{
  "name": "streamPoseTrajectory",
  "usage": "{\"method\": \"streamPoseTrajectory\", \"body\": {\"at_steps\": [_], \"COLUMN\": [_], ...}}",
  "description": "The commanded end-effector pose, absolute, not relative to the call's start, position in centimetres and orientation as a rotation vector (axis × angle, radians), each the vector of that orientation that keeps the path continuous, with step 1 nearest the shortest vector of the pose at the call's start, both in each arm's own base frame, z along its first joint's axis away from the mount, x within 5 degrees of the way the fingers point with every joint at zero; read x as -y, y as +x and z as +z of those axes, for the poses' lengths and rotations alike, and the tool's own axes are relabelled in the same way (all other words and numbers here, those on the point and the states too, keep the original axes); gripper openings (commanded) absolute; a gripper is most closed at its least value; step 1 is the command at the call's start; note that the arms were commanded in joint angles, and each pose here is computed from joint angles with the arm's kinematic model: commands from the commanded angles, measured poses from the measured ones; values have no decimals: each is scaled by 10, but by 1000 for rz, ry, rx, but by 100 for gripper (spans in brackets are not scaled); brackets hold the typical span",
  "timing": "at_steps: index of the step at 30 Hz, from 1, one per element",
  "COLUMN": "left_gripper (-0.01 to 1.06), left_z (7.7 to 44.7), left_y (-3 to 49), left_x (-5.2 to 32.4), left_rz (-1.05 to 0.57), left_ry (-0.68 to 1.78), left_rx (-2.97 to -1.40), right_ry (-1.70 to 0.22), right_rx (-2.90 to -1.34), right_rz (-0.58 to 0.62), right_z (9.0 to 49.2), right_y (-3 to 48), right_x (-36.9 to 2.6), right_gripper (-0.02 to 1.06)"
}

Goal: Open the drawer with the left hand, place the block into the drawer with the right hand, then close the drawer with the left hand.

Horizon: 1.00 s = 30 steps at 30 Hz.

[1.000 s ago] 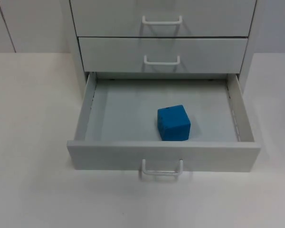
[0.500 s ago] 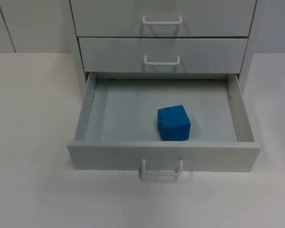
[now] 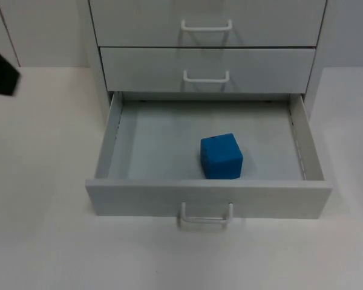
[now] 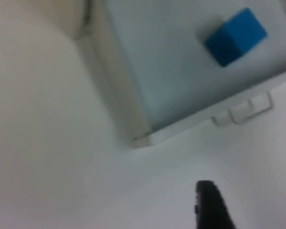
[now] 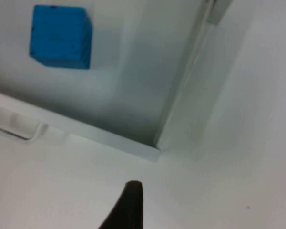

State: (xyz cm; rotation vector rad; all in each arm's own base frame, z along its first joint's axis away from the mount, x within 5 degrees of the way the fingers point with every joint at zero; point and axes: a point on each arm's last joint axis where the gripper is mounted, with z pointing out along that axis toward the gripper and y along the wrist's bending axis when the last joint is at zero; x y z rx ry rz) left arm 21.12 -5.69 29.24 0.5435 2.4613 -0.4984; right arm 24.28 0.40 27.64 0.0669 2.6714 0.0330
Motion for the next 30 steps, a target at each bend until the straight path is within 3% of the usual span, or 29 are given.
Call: {"method": "streamPoseTrajectory", "body": {"at_steps": [1,5,13,18,30], "left_gripper": [36,38,44,42,37], "left_z": [284,262,224,202,161], "left_y": [216,223,219,213,214], "left_x": [77,115,175,207,235], "left_rz": [-547,-551,-396,-248,-45], "left_ry": [649,834,1304,1567,1765], "left_rx": [-2439,-2433,-2382,-2231,-2074], "right_ry": [69,69,69,66,62], "right_rx": [-2648,-2643,-2634,-2634,-2632], "right_rz": [34,34,34,29,22], "right_z": [279,279,280,280,280], "right_y": [242,242,243,243,243], "right_x": [-3,-3,-3,-3,-2], "right_gripper": [88,88,88,88,88]}}
